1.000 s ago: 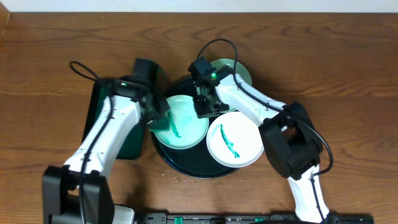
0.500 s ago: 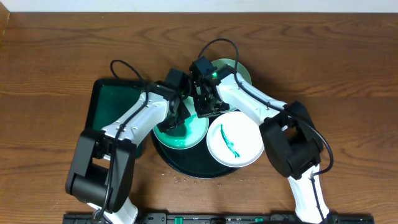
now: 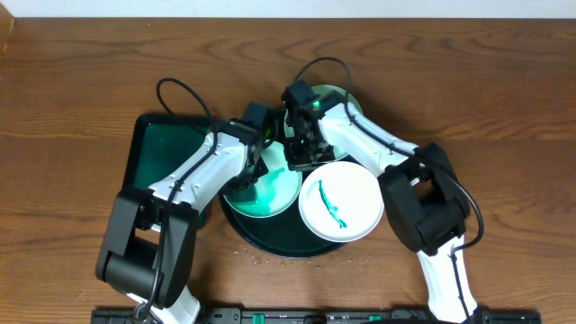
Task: Clean dirty plates on tray and stack at the side
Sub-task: 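Scrub the tilted plate with the sponge in the left gripper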
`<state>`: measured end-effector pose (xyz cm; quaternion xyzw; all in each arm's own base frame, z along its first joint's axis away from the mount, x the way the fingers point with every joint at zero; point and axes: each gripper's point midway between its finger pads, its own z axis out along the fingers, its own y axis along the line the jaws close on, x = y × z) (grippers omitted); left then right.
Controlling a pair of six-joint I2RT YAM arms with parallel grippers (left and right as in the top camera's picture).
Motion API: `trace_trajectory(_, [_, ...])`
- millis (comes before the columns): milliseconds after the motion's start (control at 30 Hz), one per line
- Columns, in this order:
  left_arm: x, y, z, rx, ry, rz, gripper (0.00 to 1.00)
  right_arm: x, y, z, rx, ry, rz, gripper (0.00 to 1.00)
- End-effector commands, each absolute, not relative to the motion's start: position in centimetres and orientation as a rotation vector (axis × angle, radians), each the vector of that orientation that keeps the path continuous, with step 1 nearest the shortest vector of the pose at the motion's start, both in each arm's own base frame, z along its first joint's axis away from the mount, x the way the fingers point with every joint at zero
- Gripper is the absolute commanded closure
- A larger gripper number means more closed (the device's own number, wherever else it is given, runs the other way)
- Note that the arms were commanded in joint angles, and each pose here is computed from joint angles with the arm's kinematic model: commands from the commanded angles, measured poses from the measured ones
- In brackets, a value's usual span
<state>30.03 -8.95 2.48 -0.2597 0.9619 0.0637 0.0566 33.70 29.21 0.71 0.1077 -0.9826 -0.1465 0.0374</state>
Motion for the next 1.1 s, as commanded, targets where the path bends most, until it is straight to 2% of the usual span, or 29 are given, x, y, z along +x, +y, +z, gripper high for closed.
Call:
trace_trajectory(0, [29.1,-10.8,1.0,-0.676,3.058,0.033,0.93,32.7,29.9,-0.4,0.350,-2.925,-0.542,0.99])
trace_trajectory(67, [29.4,-16.7,1.8,-0.425,3.133,-0.476,0.92,32.8,29.9,-0.5,0.352,-2.929,-0.547,0.99])
trace_trajectory(133, [29.7,-17.2,2.0,-0.423,3.119,-0.524,0.93,32.8,29.9,-0.5,0.351,-2.929,-0.547,0.99])
trace_trajectory(233, [31.1,-14.2,1.3,-0.533,3.041,-0.258,0.93,32.8,29.8,-0.5,0.349,-2.928,-0.543,0.99])
trace_trajectory(300, [32.5,-9.4,1.4,-0.556,2.916,0.112,0.93,32.8,29.7,-0.6,0.348,-2.932,-0.533,0.99])
trace_trajectory(433, [32.3,-5.1,2.0,-0.723,2.806,0.373,0.93,32.8,29.7,-0.6,0.349,-2.933,-0.534,0.99])
trace_trajectory(500, [31.5,-5.5,1.8,-0.764,2.845,0.343,0.93,32.8,29.7,-0.6,0.348,-2.933,-0.533,0.99])
trace_trajectory(567, [30.3,-8.3,1.1,-0.729,2.979,0.146,0.93,32.9,29.6,-0.6,0.349,-2.937,-0.526,0.99])
trace_trajectory(700, [27.6,-15.6,1.7,-0.505,3.210,-0.416,0.93,32.9,29.6,-0.6,0.349,-2.939,-0.524,0.99])
trace_trajectory(833, [28.5,-15.8,1.8,-0.449,3.178,-0.451,0.93,32.9,29.6,-0.7,0.349,-2.940,-0.520,0.99])
trace_trajectory(933, [31.6,-14.5,1.7,-0.473,3.056,-0.404,0.93,32.9,29.5,-0.7,0.348,-2.940,-0.516,0.99])
trace_trajectory(1000, [33.4,-11.4,1.4,-0.543,2.969,-0.219,0.93,32.9,29.5,-0.8,0.349,-2.943,-0.509,0.99])
trace_trajectory(1067, [33.4,-8.1,1.3,-0.643,2.919,0.011,0.93,32.9,29.5,-0.8,0.351,-2.943,-0.508,0.98])
